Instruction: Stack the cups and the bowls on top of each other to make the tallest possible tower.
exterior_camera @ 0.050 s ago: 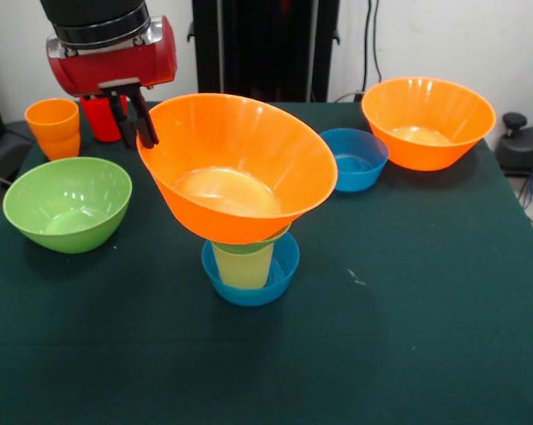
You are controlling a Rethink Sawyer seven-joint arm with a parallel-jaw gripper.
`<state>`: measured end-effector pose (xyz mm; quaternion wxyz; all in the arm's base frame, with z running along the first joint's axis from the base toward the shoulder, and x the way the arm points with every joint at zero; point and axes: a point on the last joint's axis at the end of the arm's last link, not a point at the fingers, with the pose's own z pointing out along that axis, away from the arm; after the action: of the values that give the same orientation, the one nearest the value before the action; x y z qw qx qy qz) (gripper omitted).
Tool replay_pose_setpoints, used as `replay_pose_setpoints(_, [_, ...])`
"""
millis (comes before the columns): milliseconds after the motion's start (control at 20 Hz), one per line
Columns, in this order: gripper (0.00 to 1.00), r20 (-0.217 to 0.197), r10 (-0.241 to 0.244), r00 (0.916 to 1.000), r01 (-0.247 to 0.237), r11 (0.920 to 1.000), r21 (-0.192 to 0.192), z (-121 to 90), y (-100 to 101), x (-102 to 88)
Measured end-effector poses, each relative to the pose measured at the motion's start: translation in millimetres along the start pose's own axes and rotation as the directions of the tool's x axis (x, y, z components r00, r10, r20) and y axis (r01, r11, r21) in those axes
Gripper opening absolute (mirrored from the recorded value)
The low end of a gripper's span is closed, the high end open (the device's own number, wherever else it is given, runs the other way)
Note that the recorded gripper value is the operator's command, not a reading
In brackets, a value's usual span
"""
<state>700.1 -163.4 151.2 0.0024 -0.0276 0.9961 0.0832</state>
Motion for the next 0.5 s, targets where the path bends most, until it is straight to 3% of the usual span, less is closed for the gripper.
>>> replay_pose_setpoints(500, [0.0, 0.002, -0.005, 1.0, 0.005, 1.0, 0.007, -3.1, 2.3, -0.6])
